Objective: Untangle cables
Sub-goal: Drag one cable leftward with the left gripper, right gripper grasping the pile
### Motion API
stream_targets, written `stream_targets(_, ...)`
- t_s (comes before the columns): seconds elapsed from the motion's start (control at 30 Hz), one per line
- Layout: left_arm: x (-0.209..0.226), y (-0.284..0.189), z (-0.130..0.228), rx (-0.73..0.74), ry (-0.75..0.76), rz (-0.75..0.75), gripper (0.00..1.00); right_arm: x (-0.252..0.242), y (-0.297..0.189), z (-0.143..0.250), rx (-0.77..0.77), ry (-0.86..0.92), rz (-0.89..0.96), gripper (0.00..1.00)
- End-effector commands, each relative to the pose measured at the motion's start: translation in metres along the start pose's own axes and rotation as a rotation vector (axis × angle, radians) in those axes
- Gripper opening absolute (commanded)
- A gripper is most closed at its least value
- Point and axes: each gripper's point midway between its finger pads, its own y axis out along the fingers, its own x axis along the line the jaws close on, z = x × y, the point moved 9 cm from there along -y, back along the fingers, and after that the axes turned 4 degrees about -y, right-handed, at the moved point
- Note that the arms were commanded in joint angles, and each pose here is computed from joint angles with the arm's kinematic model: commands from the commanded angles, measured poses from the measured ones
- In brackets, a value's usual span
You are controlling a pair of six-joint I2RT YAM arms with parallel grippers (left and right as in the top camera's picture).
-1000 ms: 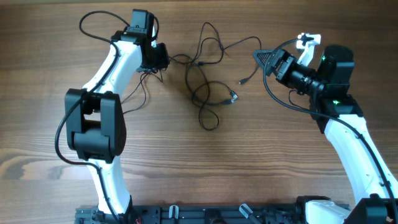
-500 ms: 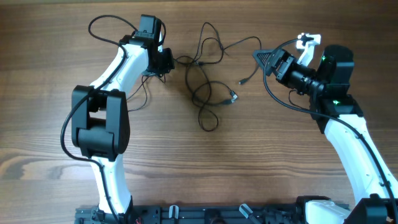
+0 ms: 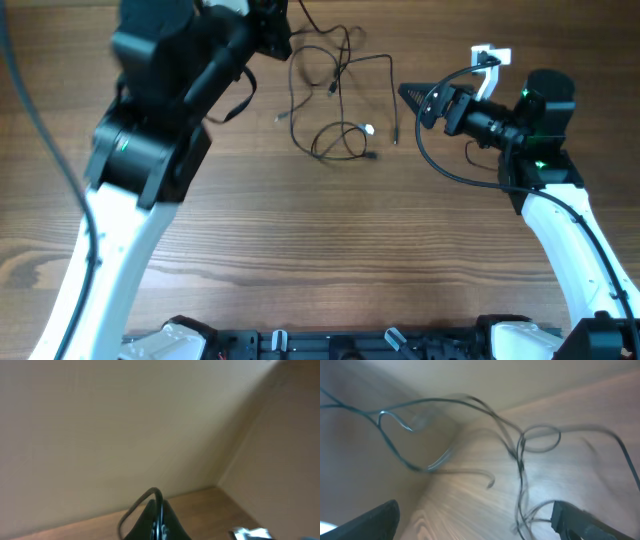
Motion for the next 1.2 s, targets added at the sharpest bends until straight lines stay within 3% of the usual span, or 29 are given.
stream_targets(0.0,-0.044,-0.046,-0.035,-0.174,0.054,0.144,0.04,0.017,-0.002,-0.012,-0.022,0.030,-0.122,1.00)
stream_targets(0.17,-0.058,-0.056,-0.039,-0.203,0.059,0.200,0.04,0.038,-0.006,-0.026,-0.045,0.027,-0.259,1.00)
stream_targets(0.43,-0.070,-0.059,-0.048,-0.267,0.074,0.279,0.04,0.047,-0.009,-0.019,0.065,0.093,-0.357,1.00)
stream_targets(0.63,-0.076,-0.056,-0.045,-0.251,0.071,0.311,0.04,0.046,-0.003,-0.019,0.064,0.328,-0.315,1.00)
stream_targets(0.8,-0.087,-0.053,-0.046,-0.279,0.072,0.357,0.04,0.059,0.020,-0.004,0.090,0.336,-0.304,1.00)
stream_targets(0.93,-0.102,-0.058,-0.048,-0.315,0.072,0.416,0.04,0.050,0.041,0.022,0.112,0.419,-0.137,1.00)
stream_targets(1.17,-0.110,-0.058,-0.047,-0.323,0.071,0.446,0.04,0.067,0.073,0.056,0.246,0.380,-0.176,1.00)
